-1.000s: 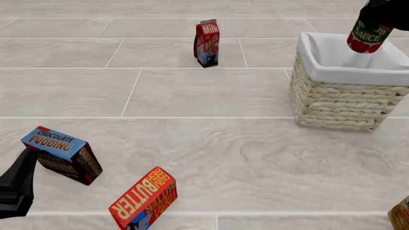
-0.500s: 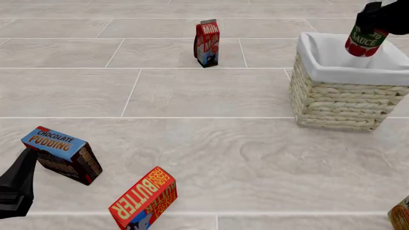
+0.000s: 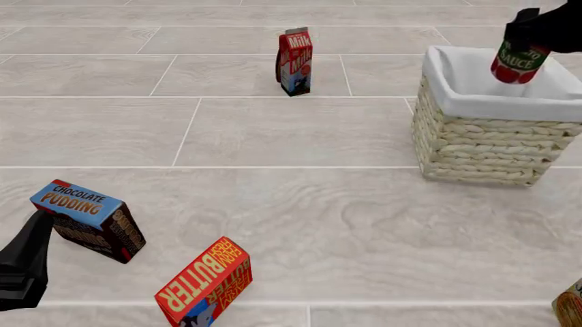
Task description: Pick the tomato sauce and place it in the basket.
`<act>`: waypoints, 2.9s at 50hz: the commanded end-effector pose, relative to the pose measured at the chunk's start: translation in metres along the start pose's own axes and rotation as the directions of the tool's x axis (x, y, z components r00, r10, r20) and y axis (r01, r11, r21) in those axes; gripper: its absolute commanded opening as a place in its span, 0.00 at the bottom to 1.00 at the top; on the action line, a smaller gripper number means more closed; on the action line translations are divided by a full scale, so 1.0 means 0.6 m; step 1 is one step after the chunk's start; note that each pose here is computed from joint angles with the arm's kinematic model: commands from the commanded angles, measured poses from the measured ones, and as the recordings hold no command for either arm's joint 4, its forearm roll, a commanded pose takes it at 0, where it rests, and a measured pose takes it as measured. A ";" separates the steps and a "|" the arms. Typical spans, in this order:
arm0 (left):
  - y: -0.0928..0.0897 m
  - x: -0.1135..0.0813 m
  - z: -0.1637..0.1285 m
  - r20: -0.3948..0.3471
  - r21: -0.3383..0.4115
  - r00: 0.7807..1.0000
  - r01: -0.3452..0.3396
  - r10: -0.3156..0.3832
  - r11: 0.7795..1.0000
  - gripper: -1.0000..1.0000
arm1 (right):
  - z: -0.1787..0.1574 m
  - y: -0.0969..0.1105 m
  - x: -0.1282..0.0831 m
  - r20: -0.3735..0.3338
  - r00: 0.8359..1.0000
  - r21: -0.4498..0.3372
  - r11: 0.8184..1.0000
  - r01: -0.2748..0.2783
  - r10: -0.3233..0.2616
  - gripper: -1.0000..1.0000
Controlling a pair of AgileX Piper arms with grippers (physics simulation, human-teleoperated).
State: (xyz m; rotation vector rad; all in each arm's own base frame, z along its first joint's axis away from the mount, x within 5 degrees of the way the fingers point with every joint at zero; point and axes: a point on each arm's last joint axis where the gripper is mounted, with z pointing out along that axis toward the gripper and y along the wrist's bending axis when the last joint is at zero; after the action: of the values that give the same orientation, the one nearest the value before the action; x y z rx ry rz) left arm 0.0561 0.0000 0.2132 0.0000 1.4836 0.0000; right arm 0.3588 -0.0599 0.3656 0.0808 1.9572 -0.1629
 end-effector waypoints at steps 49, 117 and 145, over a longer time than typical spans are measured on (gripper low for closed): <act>0.000 0.000 0.000 0.000 0.000 1.000 0.000 0.000 1.000 1.00 | 0.062 0.003 0.027 -0.029 0.999 -0.003 1.000 -0.031 0.031 0.00; 0.000 0.000 0.000 0.000 0.000 1.000 0.000 0.000 1.000 1.00 | 0.106 -0.004 0.043 -0.054 0.998 0.008 1.000 -0.023 0.024 0.00; 0.000 0.000 0.000 0.000 0.000 1.000 0.000 0.000 1.000 1.00 | 0.142 -0.001 0.065 -0.070 0.997 0.004 1.000 -0.017 0.017 0.00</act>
State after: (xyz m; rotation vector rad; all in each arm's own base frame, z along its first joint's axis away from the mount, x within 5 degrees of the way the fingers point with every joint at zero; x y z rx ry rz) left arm 0.0561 0.0000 0.2132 0.0000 1.4836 0.0000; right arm 0.4164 -0.0742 0.3024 0.0929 2.0279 -0.1643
